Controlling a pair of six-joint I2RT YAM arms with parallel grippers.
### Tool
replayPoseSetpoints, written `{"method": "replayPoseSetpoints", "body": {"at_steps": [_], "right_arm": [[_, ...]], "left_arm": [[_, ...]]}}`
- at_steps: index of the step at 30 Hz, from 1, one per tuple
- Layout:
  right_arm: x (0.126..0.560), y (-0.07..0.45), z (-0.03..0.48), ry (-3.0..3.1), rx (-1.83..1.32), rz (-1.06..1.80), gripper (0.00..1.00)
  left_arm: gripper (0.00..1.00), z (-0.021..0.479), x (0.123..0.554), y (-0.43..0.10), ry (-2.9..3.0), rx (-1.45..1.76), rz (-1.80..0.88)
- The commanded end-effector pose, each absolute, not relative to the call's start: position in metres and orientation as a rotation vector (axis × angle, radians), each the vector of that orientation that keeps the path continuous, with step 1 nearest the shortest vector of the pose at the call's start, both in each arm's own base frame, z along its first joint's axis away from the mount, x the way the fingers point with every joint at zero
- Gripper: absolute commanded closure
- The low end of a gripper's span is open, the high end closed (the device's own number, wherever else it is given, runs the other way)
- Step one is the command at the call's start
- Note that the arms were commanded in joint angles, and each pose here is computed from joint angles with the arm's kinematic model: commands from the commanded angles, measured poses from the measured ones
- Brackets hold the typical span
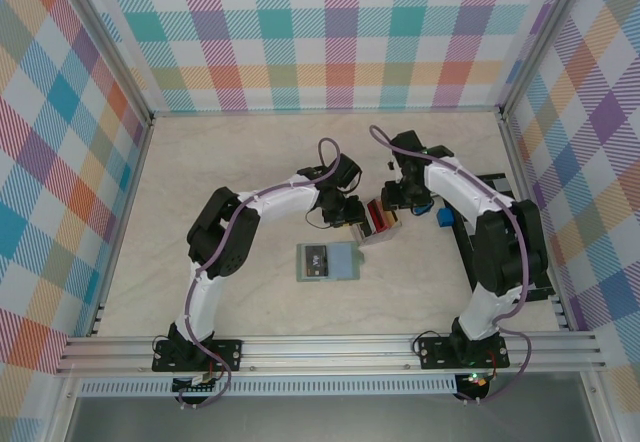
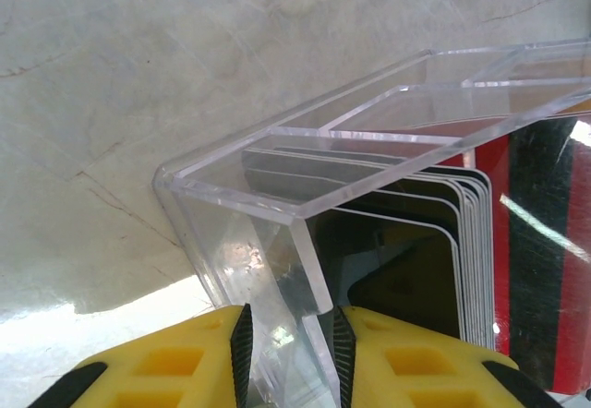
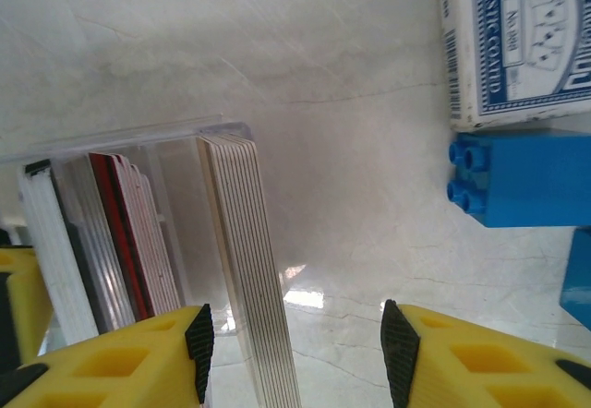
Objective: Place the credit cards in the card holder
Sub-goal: Pick up the credit card from the storage box.
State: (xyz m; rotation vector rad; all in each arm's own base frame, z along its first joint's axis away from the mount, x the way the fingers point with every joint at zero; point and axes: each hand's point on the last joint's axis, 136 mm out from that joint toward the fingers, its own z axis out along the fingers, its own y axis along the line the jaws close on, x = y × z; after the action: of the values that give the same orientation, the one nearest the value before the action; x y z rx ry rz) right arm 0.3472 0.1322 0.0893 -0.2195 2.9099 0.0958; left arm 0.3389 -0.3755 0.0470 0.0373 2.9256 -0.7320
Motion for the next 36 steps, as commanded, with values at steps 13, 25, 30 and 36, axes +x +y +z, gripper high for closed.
{"method": "replayPoseSetpoints", "body": {"at_steps": [13,25,30,36], "right_arm": [[0.355,0.122,0.097,2.890,-0.280,-0.066,0.49],[0.353,0.131,0.107,2.873,-0.290,-0.003,0.62],[0.352,0.130,0.108,2.875,-0.287,-0.016,0.67],[0.349,0.131,0.110,2.875,-0.281,0.005,0.73]], "left_arm": [[0.70,0.035,0.332,-0.366,2.984,0.072,-0.648],[0.70,0.031,0.328,-0.368,3.000,0.058,-0.671],[0.70,0.030,0.328,-0.368,3.001,0.055,-0.671],[0.70,0.030,0.329,-0.368,3.000,0.054,-0.673]]}}
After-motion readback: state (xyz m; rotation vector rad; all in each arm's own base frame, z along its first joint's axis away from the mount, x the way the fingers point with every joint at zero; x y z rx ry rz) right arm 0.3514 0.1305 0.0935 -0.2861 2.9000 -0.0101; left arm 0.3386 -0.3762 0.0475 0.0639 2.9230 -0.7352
